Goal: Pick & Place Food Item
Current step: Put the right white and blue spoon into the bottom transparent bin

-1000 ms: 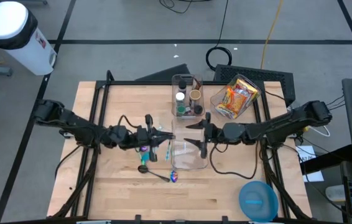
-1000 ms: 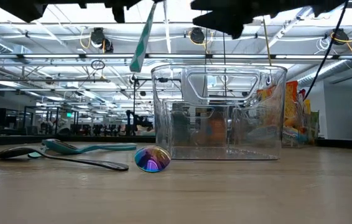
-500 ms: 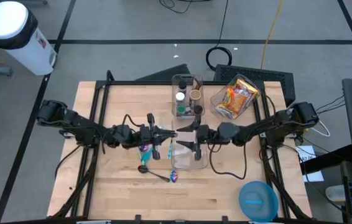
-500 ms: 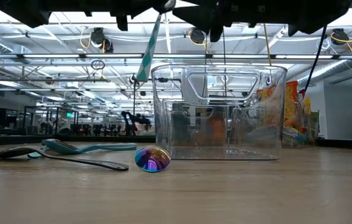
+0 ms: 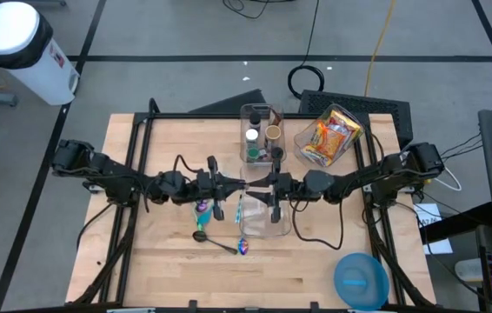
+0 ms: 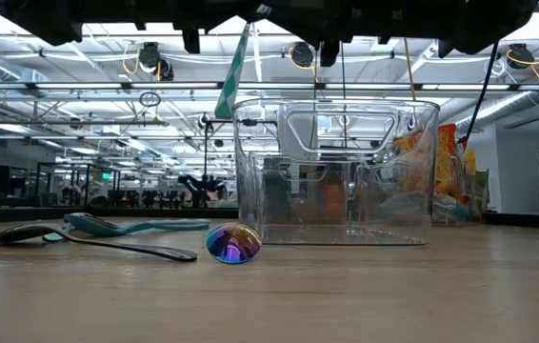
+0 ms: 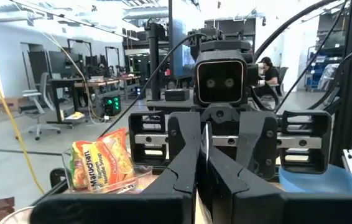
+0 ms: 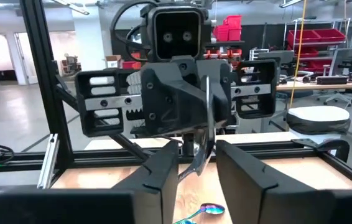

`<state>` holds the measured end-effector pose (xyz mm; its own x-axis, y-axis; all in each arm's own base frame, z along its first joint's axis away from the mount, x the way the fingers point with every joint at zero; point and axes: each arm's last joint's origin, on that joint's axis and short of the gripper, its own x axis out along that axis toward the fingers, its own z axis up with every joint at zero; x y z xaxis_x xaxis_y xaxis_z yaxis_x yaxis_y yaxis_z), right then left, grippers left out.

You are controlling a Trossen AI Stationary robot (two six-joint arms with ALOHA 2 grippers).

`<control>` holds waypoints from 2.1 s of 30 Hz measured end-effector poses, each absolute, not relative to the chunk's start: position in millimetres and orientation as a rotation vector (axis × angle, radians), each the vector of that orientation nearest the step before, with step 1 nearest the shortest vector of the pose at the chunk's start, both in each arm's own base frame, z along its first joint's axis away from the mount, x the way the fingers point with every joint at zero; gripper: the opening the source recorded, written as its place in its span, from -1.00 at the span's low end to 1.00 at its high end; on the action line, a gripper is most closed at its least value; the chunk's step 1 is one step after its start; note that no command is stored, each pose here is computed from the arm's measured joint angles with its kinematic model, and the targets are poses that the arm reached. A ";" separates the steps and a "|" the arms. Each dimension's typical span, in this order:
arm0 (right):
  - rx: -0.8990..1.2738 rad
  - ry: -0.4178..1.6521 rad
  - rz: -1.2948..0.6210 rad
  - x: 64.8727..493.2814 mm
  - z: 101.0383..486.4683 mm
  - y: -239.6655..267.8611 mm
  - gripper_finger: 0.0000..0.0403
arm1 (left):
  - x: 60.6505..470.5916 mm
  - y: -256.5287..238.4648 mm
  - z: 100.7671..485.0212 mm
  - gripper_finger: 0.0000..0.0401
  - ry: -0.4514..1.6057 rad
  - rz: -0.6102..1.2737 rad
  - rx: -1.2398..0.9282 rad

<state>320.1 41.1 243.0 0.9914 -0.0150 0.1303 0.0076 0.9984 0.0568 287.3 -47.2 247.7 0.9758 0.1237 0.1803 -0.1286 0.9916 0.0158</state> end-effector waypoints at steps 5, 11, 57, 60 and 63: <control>0.051 -0.122 -0.018 320.4 242.1 39.2 -0.61 | 289.4 -46.6 244.3 -0.97 -0.166 0.127 0.026; 0.049 -0.111 -0.019 320.6 241.1 38.8 -0.70 | 295.1 -48.2 246.6 -0.92 -0.168 0.118 0.033; 0.307 0.128 -0.173 298.1 185.2 47.1 -0.96 | 284.0 -57.8 249.0 -0.63 0.043 0.256 0.080; 0.361 0.125 -0.159 298.1 185.5 47.5 -0.96 | 284.0 -57.8 248.0 -0.63 0.053 0.256 0.082; 0.425 0.130 -0.121 298.3 185.5 48.7 -0.95 | 284.0 -57.8 248.0 -0.63 0.053 0.256 0.081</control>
<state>298.3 48.7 185.5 0.9845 -0.0895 -0.1510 0.1439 0.9040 0.4027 284.0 -57.8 248.0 0.9660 0.2551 -0.0415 -0.2509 0.9641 0.0870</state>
